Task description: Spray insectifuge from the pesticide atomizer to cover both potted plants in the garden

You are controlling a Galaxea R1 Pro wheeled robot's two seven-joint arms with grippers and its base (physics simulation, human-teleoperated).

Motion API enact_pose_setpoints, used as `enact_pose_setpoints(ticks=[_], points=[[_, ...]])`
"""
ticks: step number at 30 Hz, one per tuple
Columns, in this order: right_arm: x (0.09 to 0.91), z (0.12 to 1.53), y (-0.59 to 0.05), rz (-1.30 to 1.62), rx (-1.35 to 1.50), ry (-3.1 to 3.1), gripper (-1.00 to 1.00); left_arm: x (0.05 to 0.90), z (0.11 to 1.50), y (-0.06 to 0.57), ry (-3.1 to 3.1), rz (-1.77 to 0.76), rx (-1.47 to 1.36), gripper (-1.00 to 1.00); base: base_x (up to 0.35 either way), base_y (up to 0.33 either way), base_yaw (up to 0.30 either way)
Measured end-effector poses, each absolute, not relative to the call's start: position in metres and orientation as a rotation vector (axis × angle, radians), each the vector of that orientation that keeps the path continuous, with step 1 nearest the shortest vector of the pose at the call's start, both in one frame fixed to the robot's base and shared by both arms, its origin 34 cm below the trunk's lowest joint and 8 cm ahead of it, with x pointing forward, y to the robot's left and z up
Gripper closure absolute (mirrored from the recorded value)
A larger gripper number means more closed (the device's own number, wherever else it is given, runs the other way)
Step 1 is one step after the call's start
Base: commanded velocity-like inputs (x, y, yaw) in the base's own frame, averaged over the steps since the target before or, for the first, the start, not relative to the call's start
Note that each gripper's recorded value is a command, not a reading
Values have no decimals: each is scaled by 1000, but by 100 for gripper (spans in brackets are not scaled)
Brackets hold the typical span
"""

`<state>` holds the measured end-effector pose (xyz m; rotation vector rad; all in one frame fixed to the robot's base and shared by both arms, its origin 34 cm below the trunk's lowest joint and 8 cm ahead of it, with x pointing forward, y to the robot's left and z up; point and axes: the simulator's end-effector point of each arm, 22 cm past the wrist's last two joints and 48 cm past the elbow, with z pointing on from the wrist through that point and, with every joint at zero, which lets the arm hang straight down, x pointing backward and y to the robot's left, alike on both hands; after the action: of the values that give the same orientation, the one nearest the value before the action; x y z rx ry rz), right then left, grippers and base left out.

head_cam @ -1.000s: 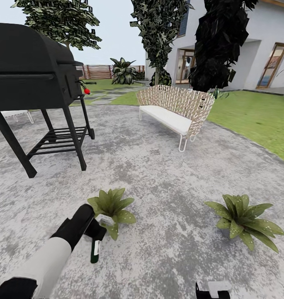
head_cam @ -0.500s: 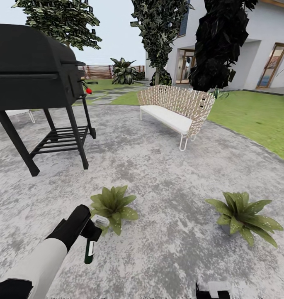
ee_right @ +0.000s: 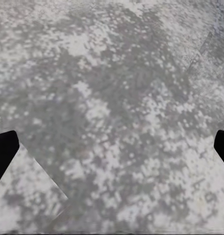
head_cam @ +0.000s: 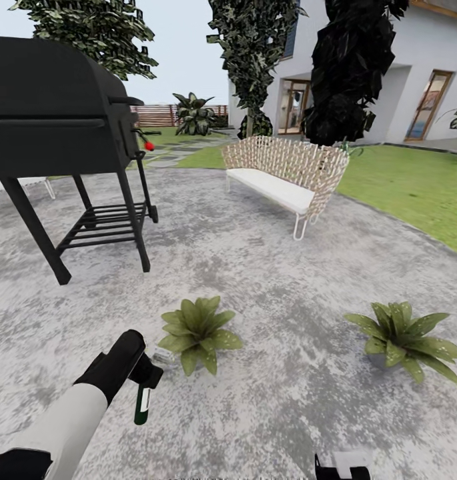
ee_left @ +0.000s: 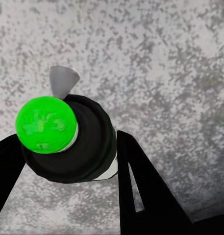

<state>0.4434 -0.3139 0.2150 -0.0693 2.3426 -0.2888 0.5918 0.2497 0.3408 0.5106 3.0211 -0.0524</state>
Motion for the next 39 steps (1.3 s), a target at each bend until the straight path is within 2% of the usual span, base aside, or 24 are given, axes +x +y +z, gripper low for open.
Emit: enact_pose_setpoints(ticks=[11, 26, 36, 39], points=[[443, 215, -314, -288, -71, 2343, -100, 541, 304, 271, 3090, 32, 508, 100, -7, 12, -21], [443, 215, -313, -287, -73, 2344, -100, 549, 297, 255, 3009, 14, 515, 100, 0, 0, 0], [443, 215, -313, -287, -73, 2344, -100, 569, 297, 270, 2912, 176, 519, 100, 0, 0, 0], [443, 215, -313, -287, -73, 2344, -100, 571, 295, 248, 2895, 120, 519, 100, 0, 0, 0]])
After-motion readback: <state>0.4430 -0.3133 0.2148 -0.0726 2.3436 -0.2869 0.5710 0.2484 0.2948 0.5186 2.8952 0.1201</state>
